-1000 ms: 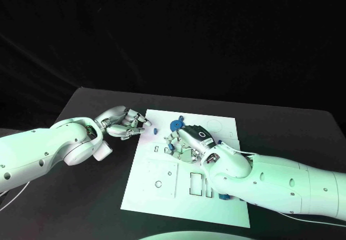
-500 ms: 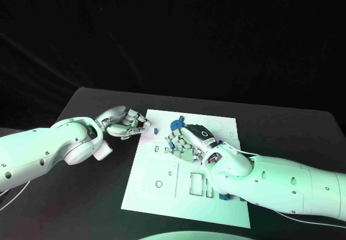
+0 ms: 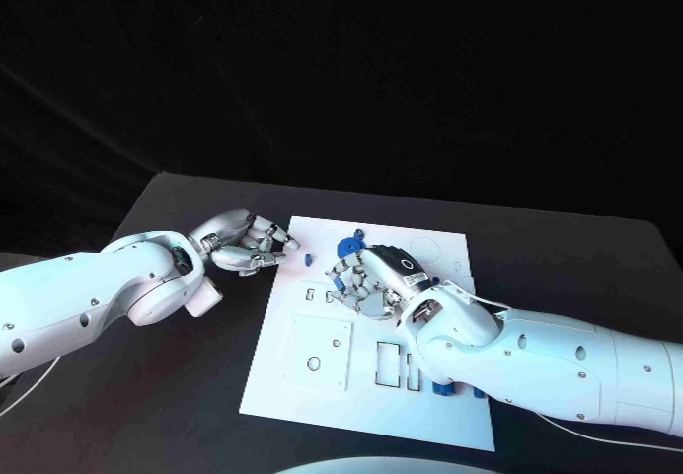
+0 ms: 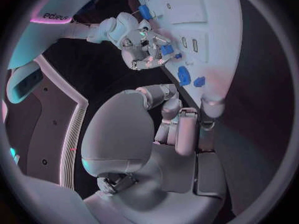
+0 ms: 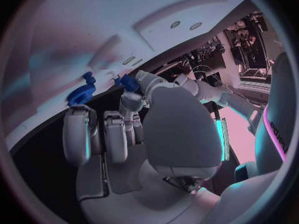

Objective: Assemble the parts on the task board

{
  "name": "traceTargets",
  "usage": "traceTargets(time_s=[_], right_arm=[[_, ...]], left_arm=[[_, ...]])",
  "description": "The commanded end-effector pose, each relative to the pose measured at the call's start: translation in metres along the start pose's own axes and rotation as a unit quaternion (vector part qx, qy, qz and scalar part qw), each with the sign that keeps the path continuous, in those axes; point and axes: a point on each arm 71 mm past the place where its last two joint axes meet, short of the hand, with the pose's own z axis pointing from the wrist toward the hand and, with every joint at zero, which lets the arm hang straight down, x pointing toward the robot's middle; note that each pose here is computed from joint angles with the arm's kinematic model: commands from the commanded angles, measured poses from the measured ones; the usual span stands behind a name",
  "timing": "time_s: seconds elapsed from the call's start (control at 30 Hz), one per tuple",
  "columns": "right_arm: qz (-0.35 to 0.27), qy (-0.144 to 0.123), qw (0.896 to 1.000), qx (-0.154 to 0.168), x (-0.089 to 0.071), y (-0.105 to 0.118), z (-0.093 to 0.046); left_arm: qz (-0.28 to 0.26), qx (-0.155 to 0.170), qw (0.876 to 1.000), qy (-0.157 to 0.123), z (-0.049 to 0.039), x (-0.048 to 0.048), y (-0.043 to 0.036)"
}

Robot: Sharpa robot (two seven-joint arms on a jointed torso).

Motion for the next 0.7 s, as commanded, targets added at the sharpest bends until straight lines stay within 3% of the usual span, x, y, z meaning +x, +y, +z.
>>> traceTargets(time_s=[0.03,0.7], right_arm=[[0.010,-0.001,1.000,-0.002,0.0000,0.0000,-0.0002],[0.020,0.001,1.000,-0.001,0.0069,-0.0018,-0.0022]], left_arm=[[0.001,0.002,1.000,0.010,0.0008,0.0018,-0.0014],[0.005,0.000,1.000,0.012,0.0001,0.0018,-0.0009]])
